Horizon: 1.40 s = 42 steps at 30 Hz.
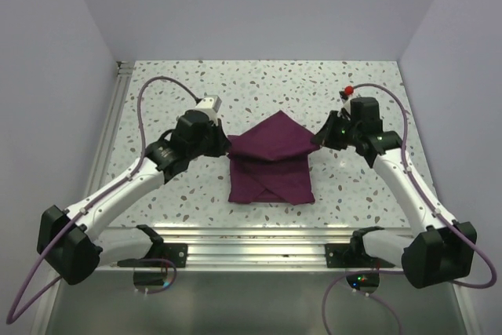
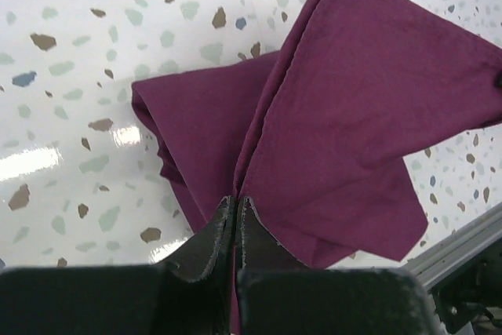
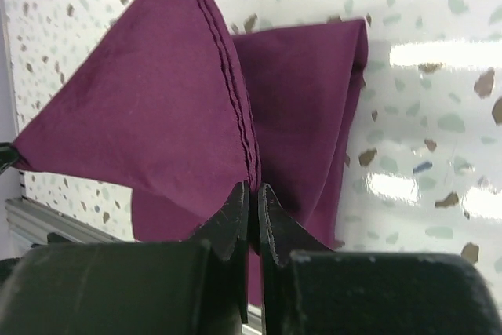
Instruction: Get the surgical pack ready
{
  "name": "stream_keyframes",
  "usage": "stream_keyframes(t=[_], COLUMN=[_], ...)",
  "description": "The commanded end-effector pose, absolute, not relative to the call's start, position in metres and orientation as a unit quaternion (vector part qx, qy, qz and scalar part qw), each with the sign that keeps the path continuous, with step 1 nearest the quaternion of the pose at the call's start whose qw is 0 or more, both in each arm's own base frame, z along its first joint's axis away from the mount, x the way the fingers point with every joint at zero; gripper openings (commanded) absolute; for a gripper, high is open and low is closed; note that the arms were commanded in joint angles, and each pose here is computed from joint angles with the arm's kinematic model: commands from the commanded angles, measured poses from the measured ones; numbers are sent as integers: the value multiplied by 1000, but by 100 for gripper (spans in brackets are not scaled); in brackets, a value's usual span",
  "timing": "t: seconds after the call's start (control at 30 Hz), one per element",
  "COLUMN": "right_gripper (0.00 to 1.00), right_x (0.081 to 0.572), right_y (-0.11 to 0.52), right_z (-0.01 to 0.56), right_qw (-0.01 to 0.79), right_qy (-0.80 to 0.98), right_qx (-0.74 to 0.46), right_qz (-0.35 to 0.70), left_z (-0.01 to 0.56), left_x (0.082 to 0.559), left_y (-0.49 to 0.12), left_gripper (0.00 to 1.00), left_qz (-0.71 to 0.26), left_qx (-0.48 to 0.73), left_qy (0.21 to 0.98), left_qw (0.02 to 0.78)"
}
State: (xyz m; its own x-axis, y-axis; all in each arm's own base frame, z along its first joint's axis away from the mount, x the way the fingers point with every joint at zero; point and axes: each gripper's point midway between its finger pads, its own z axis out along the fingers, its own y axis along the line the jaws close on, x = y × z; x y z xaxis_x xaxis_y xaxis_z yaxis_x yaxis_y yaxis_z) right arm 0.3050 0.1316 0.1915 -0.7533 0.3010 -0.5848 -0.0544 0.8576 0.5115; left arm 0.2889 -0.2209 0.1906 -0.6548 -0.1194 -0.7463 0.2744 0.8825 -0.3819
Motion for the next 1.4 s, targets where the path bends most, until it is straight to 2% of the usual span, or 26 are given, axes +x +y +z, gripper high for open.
stream_keyframes(t=[0.0, 0.2, 0.77, 0.87, 0.9, 0.93, 0.97, 1.0, 1.07, 1.13, 1.17, 1.27, 1.37], right_gripper=[0, 0, 0, 12, 26, 31, 34, 38, 39, 45, 48, 49, 58], right_x=[275, 246, 201, 204, 204, 205, 206, 207, 210, 213, 212, 212, 214], right_y=[127, 123, 113, 107, 105, 106, 106, 106, 105, 107, 109, 114, 117], right_z=[163, 126, 69, 64, 63, 64, 65, 65, 67, 70, 71, 73, 89], right_qw=[299, 254, 190, 194, 193, 194, 196, 198, 206, 217, 216, 220, 249], right_qy=[920, 936, 955, 958, 959, 958, 958, 957, 956, 952, 951, 947, 937], right_qx=[66, 75, 101, 112, 113, 114, 112, 113, 113, 113, 113, 107, 101], right_qz=[243, 232, 204, 182, 177, 178, 179, 178, 178, 183, 191, 209, 224], left_z=[175, 131, 70, 66, 65, 67, 69, 73, 80, 88, 91, 95, 94], left_x=[263, 236, 195, 193, 192, 191, 190, 189, 188, 186, 186, 182, 174], left_y=[-222, -218, -202, -206, -207, -208, -209, -210, -210, -208, -207, -205, -210], left_gripper=[0, 0, 0, 0, 2, 8, 22, 28, 43, 50, 63, 70, 72], left_qz=[-244, -223, -216, -217, -218, -220, -216, -221, -220, -227, -226, -235, -248], left_qx=[28, 15, -3, 0, -3, -2, -1, -4, -9, -20, -23, -33, -44], left_qy=[893, 914, 935, 936, 936, 935, 933, 929, 923, 917, 914, 909, 903], left_qw=[378, 340, 282, 278, 278, 280, 289, 297, 315, 328, 336, 343, 347])
